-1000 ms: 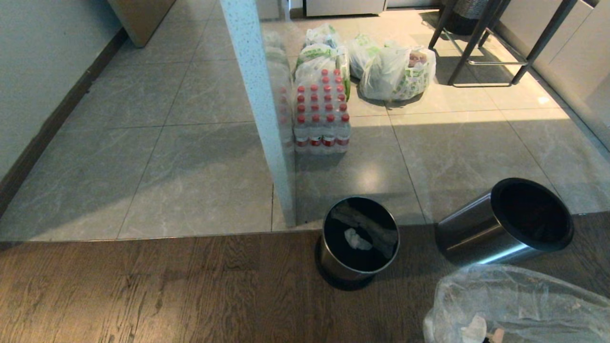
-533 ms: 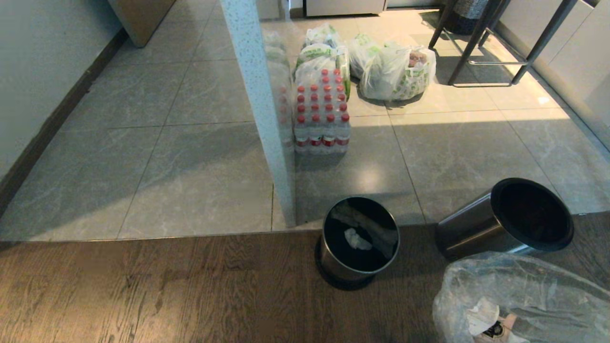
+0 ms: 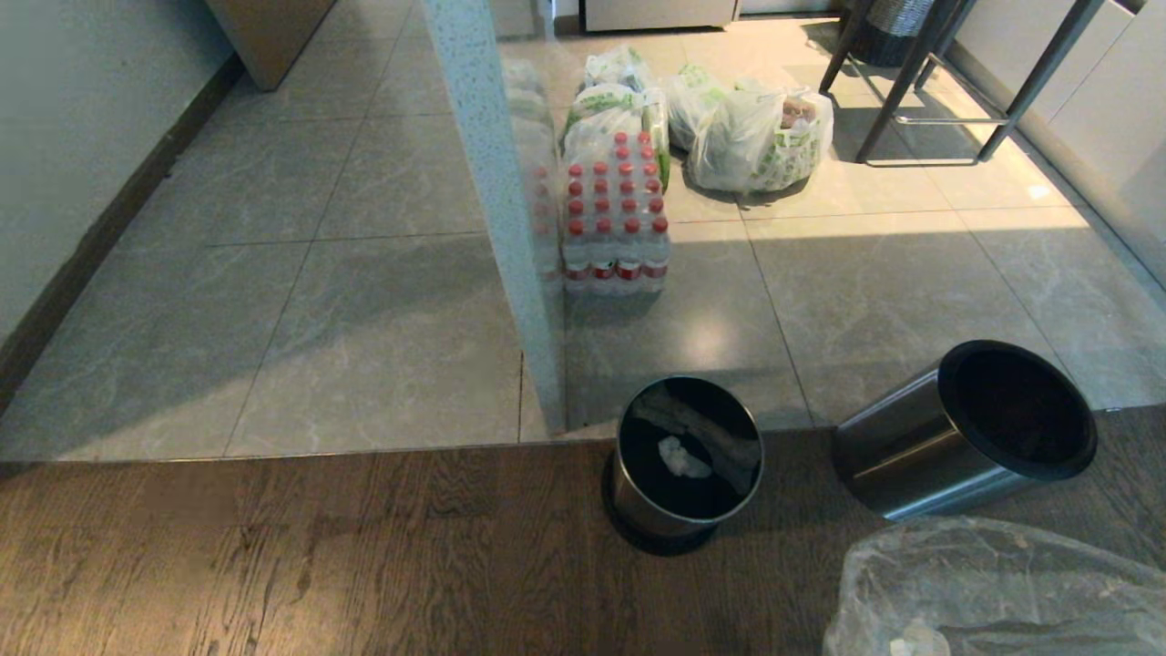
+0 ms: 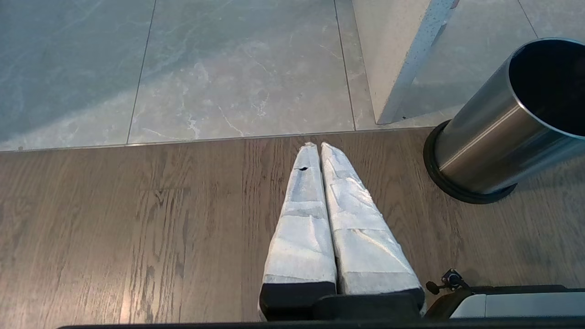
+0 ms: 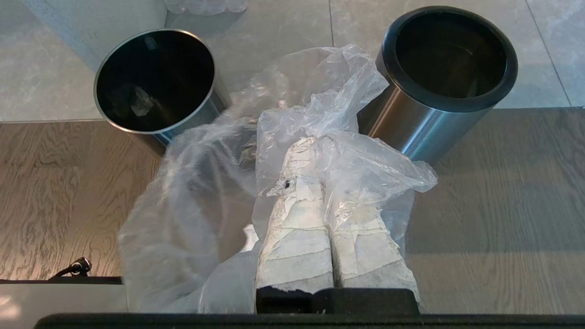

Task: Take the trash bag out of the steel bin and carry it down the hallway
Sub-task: Put the trash bag at the door

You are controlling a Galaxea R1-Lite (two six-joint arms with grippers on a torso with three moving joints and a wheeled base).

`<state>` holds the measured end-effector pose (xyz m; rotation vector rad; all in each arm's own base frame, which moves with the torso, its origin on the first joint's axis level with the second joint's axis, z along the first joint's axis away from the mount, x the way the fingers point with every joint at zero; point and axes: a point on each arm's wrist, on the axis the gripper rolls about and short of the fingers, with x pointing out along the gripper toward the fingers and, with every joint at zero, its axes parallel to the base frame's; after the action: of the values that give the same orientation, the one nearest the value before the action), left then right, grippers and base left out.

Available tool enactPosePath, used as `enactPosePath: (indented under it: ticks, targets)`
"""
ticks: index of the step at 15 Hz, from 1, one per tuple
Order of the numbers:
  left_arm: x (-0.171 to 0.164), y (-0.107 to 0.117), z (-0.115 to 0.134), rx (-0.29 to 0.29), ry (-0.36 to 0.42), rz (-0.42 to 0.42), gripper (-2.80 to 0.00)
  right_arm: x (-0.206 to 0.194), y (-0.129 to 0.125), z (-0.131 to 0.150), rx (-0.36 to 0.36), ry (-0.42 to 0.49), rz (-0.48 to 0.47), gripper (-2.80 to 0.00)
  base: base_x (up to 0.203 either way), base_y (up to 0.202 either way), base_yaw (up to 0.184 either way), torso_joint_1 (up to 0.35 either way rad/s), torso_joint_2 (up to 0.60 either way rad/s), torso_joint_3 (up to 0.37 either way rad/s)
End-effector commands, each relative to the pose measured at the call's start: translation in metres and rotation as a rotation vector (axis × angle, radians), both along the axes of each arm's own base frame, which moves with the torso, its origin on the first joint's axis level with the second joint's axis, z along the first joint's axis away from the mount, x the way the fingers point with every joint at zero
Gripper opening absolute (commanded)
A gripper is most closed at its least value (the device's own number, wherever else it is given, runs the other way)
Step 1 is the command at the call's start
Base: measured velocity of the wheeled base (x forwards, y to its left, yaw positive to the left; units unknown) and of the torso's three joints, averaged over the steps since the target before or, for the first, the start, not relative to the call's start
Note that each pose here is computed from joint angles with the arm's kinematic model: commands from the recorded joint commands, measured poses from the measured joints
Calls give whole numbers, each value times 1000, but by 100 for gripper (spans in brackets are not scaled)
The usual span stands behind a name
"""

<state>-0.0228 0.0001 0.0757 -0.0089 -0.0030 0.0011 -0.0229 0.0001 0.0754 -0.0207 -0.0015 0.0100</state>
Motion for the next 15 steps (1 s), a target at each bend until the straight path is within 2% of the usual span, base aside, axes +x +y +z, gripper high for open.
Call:
enactPosePath:
  ticks: [1, 8, 15]
  targets:
    - [0, 0, 0, 0, 0, 0, -280, 0, 0, 0, -1, 3, 1, -280, 0, 0, 0, 0, 0, 0]
    - [0, 0, 0, -2, 0, 2, -280, 0, 0, 0, -1, 3, 1, -280, 0, 0, 0, 0, 0, 5]
    - [0, 0, 0, -3, 1, 2, -280, 0, 0, -1, -1, 4, 1, -280, 0, 0, 0, 1, 2, 176]
